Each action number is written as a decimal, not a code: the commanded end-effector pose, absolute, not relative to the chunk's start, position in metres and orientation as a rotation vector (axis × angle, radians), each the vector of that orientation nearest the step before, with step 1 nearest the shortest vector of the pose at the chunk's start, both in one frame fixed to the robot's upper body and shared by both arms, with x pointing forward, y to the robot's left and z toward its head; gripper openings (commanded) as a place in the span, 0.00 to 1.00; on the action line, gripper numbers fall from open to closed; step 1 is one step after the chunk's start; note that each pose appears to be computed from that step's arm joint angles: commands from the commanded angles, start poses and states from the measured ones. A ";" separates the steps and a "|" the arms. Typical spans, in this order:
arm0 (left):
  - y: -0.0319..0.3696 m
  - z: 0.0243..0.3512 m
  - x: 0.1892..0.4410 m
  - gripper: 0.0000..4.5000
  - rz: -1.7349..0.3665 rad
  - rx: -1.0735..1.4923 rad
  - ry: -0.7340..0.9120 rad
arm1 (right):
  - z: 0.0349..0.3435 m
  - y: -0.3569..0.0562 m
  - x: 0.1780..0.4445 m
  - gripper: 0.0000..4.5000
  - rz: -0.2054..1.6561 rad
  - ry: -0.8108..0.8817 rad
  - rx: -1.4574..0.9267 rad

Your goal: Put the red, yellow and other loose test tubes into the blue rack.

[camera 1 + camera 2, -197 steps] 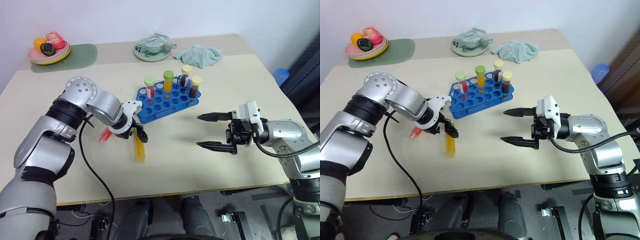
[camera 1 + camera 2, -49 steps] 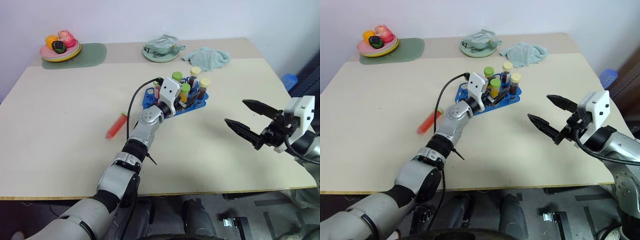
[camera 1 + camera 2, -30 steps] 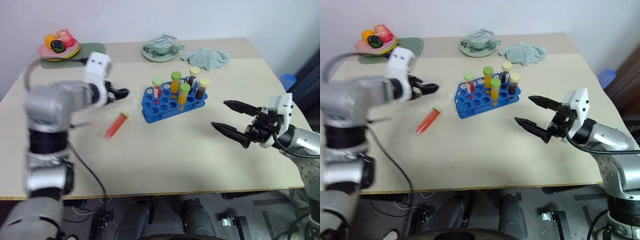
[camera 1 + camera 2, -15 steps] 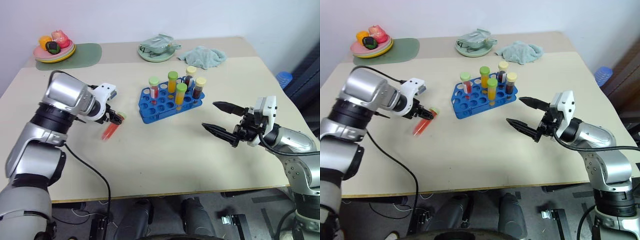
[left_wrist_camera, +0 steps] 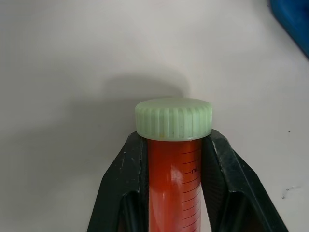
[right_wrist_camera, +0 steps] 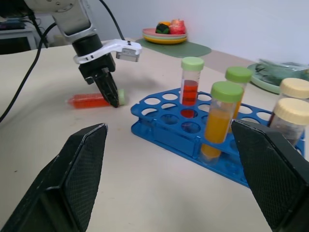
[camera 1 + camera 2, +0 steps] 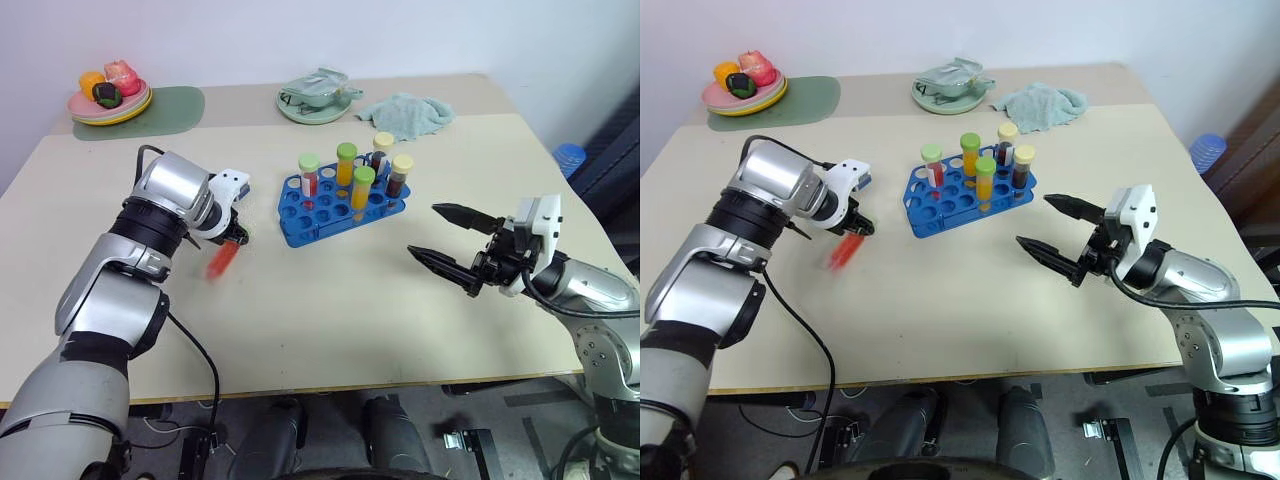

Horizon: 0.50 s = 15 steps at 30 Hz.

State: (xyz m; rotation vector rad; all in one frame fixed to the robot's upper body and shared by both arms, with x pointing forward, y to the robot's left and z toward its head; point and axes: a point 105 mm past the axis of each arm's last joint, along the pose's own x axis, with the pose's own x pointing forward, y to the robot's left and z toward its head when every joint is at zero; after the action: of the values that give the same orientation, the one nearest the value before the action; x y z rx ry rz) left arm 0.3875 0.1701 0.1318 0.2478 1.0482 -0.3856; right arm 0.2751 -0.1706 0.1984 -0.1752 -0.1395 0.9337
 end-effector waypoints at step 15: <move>0.106 0.286 0.301 0.18 -1.021 0.042 0.089 | 0.216 -0.174 0.275 0.93 0.933 -0.182 -0.197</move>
State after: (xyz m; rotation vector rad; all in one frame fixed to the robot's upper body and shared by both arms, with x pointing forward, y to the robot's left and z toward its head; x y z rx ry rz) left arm 0.3182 0.1102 0.2565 0.0363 0.2851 -0.9651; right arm 0.2771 -0.1715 0.2045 -0.1857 -0.1437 0.9377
